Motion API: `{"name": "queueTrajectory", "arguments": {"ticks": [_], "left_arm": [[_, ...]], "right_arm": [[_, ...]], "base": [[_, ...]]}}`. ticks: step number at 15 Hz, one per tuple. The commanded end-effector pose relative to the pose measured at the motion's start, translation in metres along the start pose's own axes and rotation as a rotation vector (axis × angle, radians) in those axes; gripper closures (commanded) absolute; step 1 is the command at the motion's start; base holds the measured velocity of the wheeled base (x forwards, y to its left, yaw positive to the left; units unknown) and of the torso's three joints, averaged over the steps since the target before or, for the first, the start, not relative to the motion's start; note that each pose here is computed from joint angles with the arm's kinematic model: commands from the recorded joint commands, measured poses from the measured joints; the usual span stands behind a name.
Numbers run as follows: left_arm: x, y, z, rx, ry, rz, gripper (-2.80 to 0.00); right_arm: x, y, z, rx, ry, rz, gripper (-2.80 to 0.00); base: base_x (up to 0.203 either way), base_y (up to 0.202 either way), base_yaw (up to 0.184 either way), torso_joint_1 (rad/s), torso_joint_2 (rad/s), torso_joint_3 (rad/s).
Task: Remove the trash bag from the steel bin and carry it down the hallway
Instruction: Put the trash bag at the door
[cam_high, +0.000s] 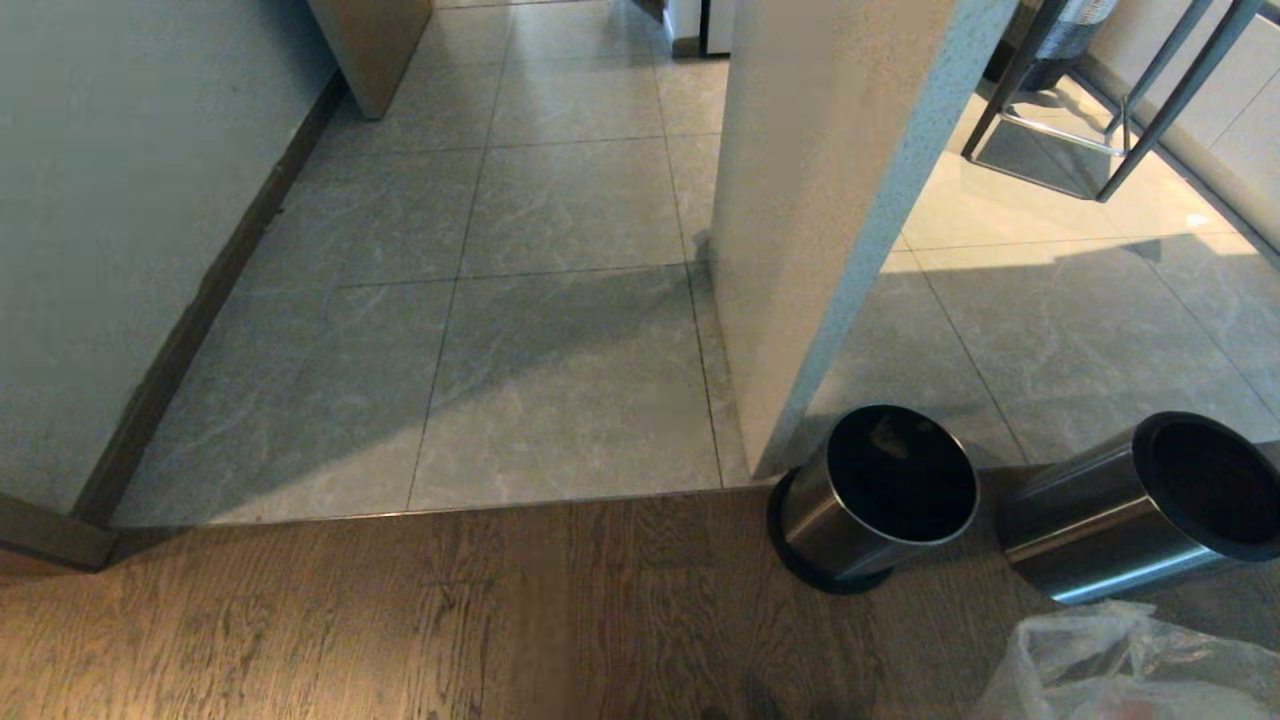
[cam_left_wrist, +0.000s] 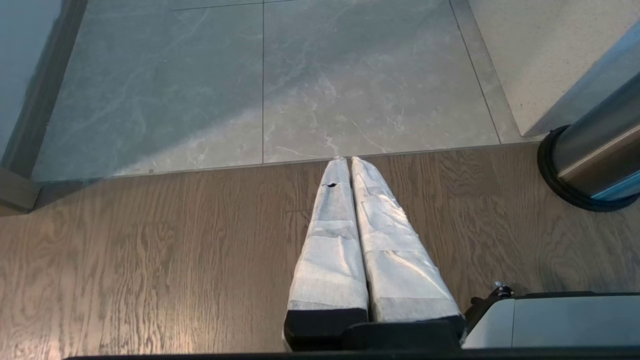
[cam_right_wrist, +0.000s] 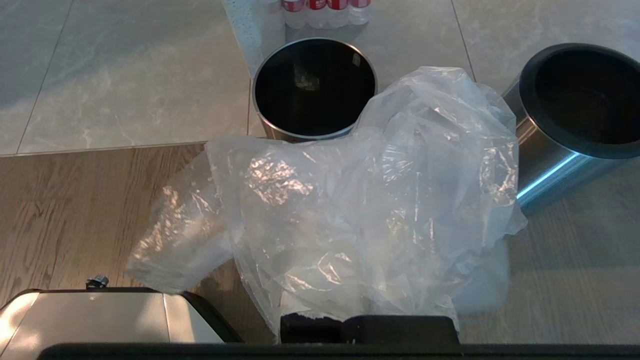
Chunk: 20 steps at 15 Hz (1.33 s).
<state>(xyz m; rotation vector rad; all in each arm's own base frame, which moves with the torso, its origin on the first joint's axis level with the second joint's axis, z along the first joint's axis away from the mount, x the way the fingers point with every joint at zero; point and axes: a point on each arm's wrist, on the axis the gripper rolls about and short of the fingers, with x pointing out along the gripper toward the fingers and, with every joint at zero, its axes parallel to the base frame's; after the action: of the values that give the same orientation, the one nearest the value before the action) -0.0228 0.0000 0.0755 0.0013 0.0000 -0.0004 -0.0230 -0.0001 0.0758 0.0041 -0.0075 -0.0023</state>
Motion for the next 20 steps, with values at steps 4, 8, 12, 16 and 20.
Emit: {"name": "queueTrajectory", "arguments": {"ticks": [4, 8, 12, 16, 20], "left_arm": [[0.0000, 0.0000, 0.0000, 0.000, 0.000, 0.000, 0.00], [0.0000, 0.0000, 0.0000, 0.001, 0.000, 0.000, 0.00], [0.0000, 0.0000, 0.0000, 0.000, 0.000, 0.000, 0.00], [0.0000, 0.0000, 0.0001, -0.004, -0.001, 0.000, 0.00], [0.0000, 0.0000, 0.0001, -0.006, -0.001, 0.000, 0.00]], "right_arm": [[0.0004, 0.0000, 0.0001, 0.001, 0.004, 0.001, 0.00], [0.0004, 0.0000, 0.0001, 0.001, 0.004, 0.001, 0.00], [0.0004, 0.0000, 0.0001, 0.001, 0.004, 0.001, 0.00], [0.0004, 0.0000, 0.0001, 0.001, 0.004, 0.001, 0.00], [0.0004, 0.0000, 0.0001, 0.001, 0.004, 0.002, 0.00]], "base": [[0.000, 0.000, 0.000, 0.000, 0.00, 0.000], [0.000, 0.000, 0.000, 0.000, 0.00, 0.000], [0.000, 0.000, 0.000, 0.002, 0.00, 0.021], [0.000, 0.000, 0.000, 0.003, 0.00, 0.171], [0.000, 0.000, 0.000, 0.005, 0.00, 0.206]]}}
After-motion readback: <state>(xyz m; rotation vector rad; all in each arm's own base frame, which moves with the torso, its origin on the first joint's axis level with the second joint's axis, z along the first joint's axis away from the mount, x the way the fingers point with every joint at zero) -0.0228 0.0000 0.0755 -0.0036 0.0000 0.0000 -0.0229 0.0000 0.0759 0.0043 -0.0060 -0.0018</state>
